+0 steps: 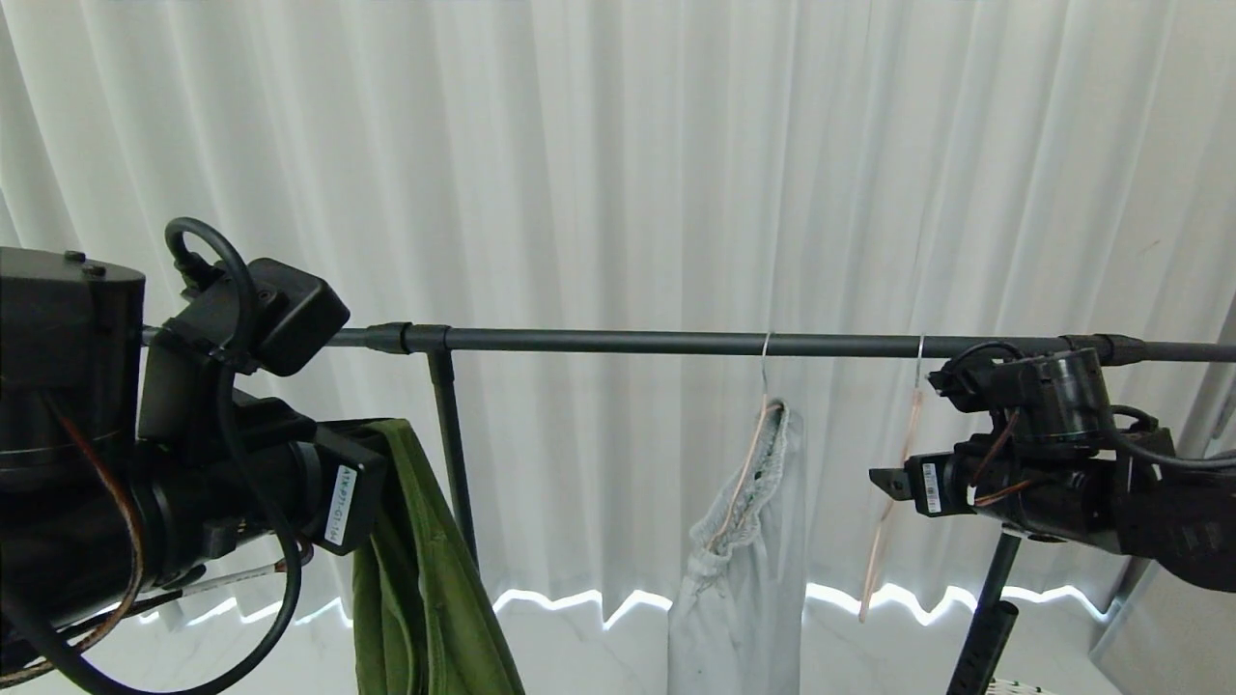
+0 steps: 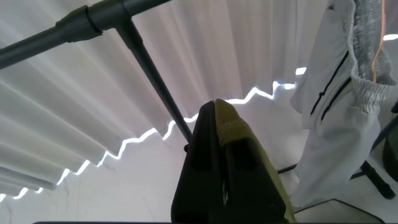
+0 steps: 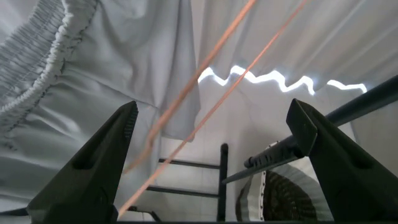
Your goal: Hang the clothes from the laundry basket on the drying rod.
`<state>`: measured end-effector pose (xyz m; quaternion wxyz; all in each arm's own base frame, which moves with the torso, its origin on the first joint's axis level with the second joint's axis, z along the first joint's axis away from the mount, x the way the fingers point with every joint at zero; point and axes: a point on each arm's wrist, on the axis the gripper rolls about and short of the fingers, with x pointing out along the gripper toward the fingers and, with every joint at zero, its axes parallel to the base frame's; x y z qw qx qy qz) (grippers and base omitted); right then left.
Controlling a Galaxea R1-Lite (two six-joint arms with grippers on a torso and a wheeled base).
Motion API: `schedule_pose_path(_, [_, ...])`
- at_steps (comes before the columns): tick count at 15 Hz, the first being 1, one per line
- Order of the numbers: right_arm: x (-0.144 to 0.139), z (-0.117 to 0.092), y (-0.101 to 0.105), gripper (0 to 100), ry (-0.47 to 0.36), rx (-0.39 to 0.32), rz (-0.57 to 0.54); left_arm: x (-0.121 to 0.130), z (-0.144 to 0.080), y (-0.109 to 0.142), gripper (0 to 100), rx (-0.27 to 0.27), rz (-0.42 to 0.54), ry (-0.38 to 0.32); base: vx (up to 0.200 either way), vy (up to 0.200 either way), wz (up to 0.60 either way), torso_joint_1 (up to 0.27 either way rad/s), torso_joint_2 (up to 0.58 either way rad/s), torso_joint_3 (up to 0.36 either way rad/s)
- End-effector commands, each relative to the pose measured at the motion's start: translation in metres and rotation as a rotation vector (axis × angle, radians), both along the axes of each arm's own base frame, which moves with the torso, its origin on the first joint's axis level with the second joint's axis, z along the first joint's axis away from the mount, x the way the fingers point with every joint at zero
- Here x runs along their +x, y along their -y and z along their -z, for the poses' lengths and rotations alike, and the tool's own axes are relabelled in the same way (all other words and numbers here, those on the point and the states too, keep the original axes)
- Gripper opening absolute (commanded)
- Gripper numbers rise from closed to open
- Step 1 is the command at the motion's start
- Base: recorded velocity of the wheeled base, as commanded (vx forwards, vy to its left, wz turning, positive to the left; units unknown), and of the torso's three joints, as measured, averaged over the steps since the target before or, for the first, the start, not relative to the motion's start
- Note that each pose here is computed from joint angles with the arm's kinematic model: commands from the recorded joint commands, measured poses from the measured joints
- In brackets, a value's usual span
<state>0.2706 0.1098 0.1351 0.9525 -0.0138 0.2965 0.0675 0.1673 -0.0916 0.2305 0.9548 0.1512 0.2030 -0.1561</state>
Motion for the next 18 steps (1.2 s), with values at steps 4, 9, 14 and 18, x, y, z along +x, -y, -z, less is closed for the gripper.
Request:
schedule_pose_path(4, [-0.001, 0.002, 0.001, 100, -0.010, 0.011, 0.020, 0.000, 0.000, 0.000, 0, 0.002, 0.003, -0.001, 0.000, 0.000, 0.00, 0.000, 0.00, 0.000])
schedule_pose_path(9, [-0.009, 0.007, 0.004, 100, -0.038, 0.043, 0.052, -0.004, -0.002, -0.002, 0, -0.007, 0.004, 0.014, 0.000, 0.000, 0.00, 0.000, 0.00, 0.000])
schedule_pose_path(14, [-0.009, 0.017, 0.000, 100, -0.080, 0.078, 0.079, -0.006, -0.001, -0.002, 0, -0.007, 0.007, 0.012, 0.000, 0.000, 0.00, 0.000, 0.00, 0.000])
schedule_pose_path(18, [-0.009, 0.023, 0.001, 100, -0.101, 0.073, 0.084, -0.008, -0.002, -0.003, 0, -0.009, 0.009, 0.015, 0.000, 0.000, 0.00, 0.000, 0.00, 0.000])
